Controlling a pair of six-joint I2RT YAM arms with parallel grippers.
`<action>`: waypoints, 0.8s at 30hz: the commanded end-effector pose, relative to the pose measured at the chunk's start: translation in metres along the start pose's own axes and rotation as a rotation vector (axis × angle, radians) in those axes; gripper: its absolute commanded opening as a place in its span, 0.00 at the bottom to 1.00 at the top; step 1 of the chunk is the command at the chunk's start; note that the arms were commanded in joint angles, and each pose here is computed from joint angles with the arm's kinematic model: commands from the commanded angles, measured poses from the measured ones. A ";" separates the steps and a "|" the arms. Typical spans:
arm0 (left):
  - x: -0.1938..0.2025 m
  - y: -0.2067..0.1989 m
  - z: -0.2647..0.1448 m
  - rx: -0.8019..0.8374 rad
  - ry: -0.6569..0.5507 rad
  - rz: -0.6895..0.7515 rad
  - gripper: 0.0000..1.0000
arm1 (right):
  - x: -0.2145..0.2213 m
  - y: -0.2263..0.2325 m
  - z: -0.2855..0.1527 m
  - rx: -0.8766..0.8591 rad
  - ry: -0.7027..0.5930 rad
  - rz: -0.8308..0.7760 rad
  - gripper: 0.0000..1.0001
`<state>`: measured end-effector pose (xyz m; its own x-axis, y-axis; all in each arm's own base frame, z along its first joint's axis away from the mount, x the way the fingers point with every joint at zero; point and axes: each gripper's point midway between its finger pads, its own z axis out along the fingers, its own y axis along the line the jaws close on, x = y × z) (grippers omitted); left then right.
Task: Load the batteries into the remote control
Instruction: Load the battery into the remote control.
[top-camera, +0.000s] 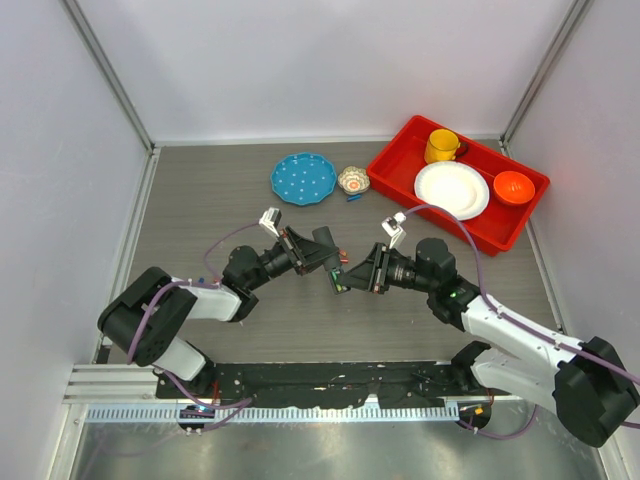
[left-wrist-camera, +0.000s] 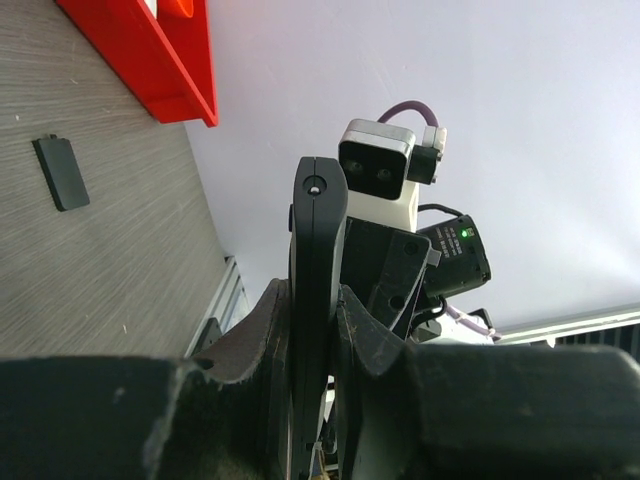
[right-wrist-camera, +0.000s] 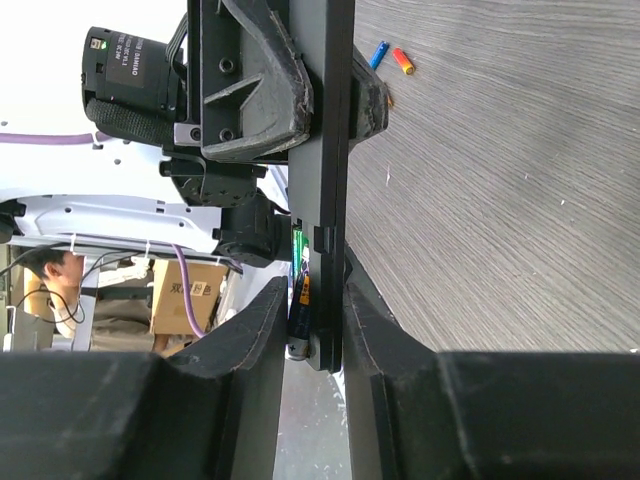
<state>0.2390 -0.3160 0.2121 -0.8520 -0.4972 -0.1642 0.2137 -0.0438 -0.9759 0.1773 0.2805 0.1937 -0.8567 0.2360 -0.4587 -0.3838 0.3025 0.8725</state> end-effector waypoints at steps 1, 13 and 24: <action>0.011 -0.074 -0.008 0.285 0.020 0.094 0.00 | -0.011 -0.004 0.004 0.020 -0.042 -0.018 0.29; 0.023 -0.074 -0.006 0.286 0.043 0.086 0.00 | -0.022 -0.008 0.006 0.050 -0.088 -0.002 0.24; 0.031 -0.070 -0.004 0.278 0.055 0.086 0.00 | -0.032 -0.009 0.006 0.050 -0.115 0.026 0.25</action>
<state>0.2402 -0.3218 0.2068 -0.8279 -0.5345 -0.1703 0.2123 -0.0176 -0.9771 0.1820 0.2786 0.1863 -0.8752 0.2523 -0.4127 -0.3274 0.3190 0.8894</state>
